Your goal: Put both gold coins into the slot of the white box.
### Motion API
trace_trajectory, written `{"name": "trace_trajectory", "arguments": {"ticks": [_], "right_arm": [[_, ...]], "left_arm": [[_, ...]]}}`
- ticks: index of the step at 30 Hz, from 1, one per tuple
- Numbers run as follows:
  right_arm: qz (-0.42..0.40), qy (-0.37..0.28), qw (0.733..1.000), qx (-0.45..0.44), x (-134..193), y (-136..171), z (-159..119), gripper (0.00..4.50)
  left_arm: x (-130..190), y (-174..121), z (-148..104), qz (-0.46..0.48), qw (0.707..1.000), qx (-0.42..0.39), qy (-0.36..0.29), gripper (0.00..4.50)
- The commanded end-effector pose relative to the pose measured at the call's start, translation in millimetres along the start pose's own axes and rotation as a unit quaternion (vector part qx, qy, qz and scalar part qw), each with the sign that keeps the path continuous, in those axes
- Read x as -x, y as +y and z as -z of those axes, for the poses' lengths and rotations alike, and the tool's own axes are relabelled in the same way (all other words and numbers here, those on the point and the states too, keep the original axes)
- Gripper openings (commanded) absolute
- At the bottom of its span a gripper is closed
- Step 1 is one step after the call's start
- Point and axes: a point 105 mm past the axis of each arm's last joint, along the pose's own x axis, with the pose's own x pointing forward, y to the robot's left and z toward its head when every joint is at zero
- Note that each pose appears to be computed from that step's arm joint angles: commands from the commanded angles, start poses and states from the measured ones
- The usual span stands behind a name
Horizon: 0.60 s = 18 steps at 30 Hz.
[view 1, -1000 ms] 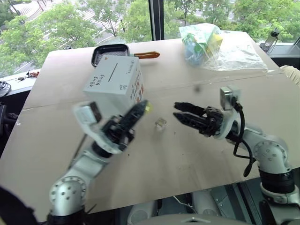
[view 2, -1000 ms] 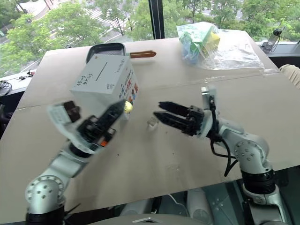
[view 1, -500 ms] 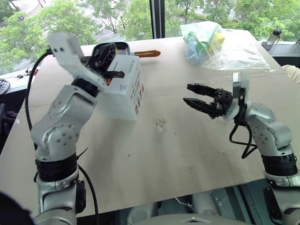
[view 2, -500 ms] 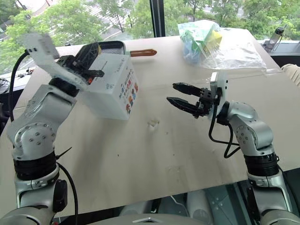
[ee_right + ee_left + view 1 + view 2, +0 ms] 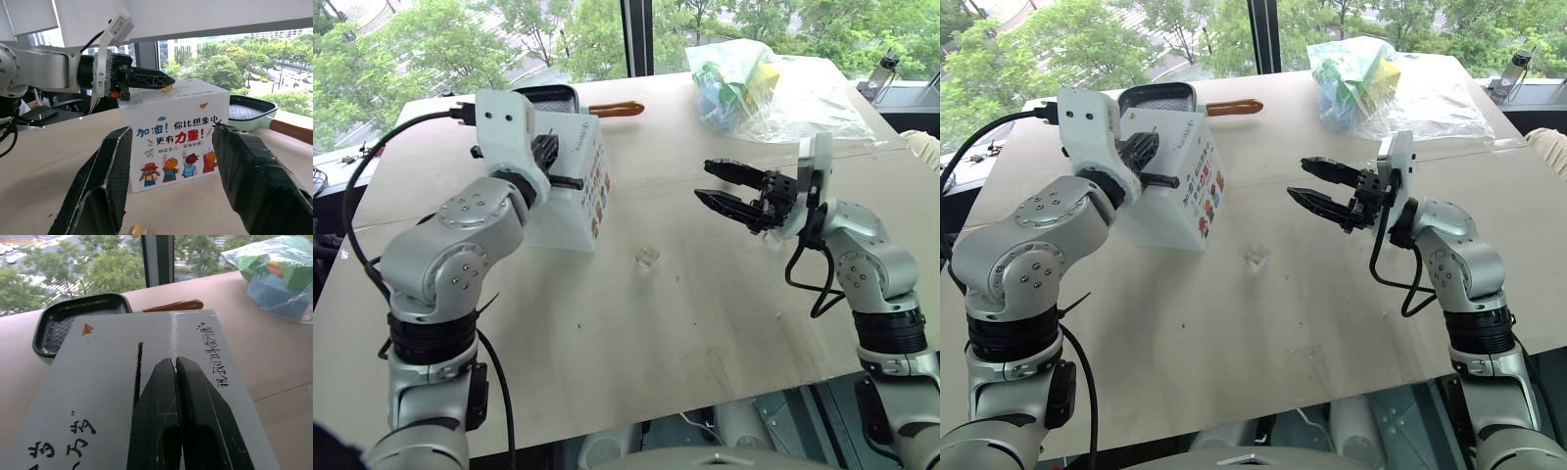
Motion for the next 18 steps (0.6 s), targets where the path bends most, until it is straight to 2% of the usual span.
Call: {"name": "trace_trajectory", "arguments": {"ticks": [1,11,18], "right_arm": [[-0.009,-0.015,1.0,0.019,-0.4,2.8,-9.7,2.77],[-0.011,-0.017,1.0,0.019,-1.2,2.3,-9.7,2.77],[-0.011,-0.018,1.0,0.018,-1.7,2.9,-8.9,2.77]], "left_arm": [[2.1,8.6,-0.6,-0.029,0.999,-0.022,0.007,0.0],[1.9,23.1,13.6,-0.056,0.997,-0.036,0.039,0.0],[1.0,20.4,28.7,-0.048,0.997,-0.028,0.056,0.0]]}}
